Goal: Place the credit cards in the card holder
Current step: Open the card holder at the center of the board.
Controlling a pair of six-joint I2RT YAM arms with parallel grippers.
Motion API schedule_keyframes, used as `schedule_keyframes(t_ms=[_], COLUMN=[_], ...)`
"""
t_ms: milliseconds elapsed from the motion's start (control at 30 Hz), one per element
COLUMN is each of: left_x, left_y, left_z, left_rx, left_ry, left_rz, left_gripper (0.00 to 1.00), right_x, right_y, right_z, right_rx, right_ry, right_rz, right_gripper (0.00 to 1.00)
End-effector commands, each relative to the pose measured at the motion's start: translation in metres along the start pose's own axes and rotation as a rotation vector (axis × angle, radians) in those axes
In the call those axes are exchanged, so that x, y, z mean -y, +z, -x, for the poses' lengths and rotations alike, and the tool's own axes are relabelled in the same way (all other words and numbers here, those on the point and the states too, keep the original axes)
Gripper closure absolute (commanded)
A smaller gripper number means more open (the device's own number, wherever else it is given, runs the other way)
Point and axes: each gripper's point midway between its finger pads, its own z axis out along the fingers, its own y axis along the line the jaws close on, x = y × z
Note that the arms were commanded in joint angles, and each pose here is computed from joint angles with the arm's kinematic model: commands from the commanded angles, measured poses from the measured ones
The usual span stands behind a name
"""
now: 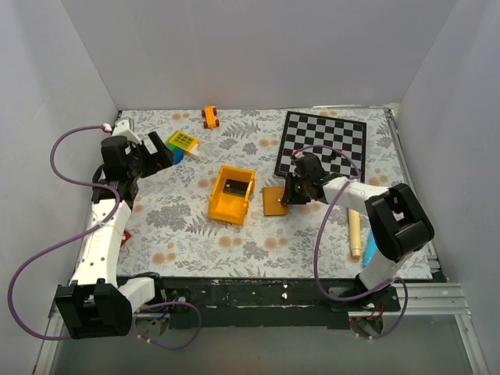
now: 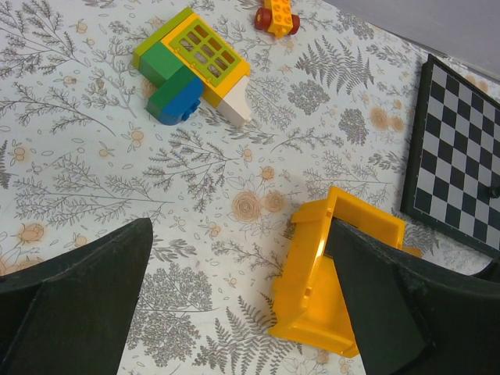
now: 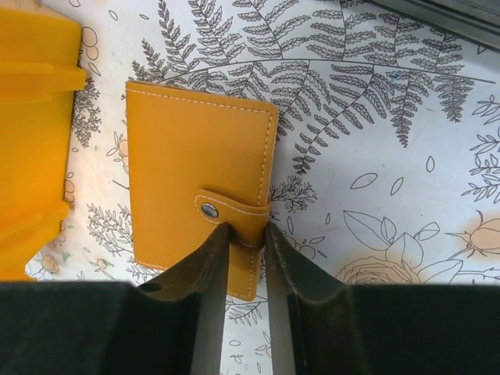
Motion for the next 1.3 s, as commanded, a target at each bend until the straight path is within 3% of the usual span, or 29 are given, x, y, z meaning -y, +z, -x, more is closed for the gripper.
schedule_keyframes(t_ms=[0,200,367,600,933,1267], left_x=[0.000,0.002,0.030,0.094,0.232,0.302], left_y=[0.000,-0.002,-0.006,-0.024,-0.050,-0.073], left_z=[0.000,0.002,0.007,0.028,0.007,-0.016], left_rx=[0.003,0.009,0.015,0.026,-0.009,-0.044], left_ry=[0.010,0.005,-0.021,-0.084,-0.122,-0.149], left_rz=[-0.006,-0.017,-0.162,-0.423,-0.895,-1.134], left_gripper=[0.02,0.02,0.02,0.02,0.05,0.09], right_x=[0.000,0.006,0.005,0.002,-0.035,-0.082], right_y=[-0.008,-0.017,-0.027,-0.060,-0.177,-0.281], right_z=[0.002,0.008,0.013,0.032,0.084,0.095], right_rx=[0.022,0.062,0.081,0.171,0.488,0.687], right_ry=[0.024,0.042,0.050,0.055,0.010,-0.053], right_rz=[0.019,0.016,0.037,0.071,0.234,0.503], right_gripper=[0.75,0.81,0.99,0.99,0.99,0.99])
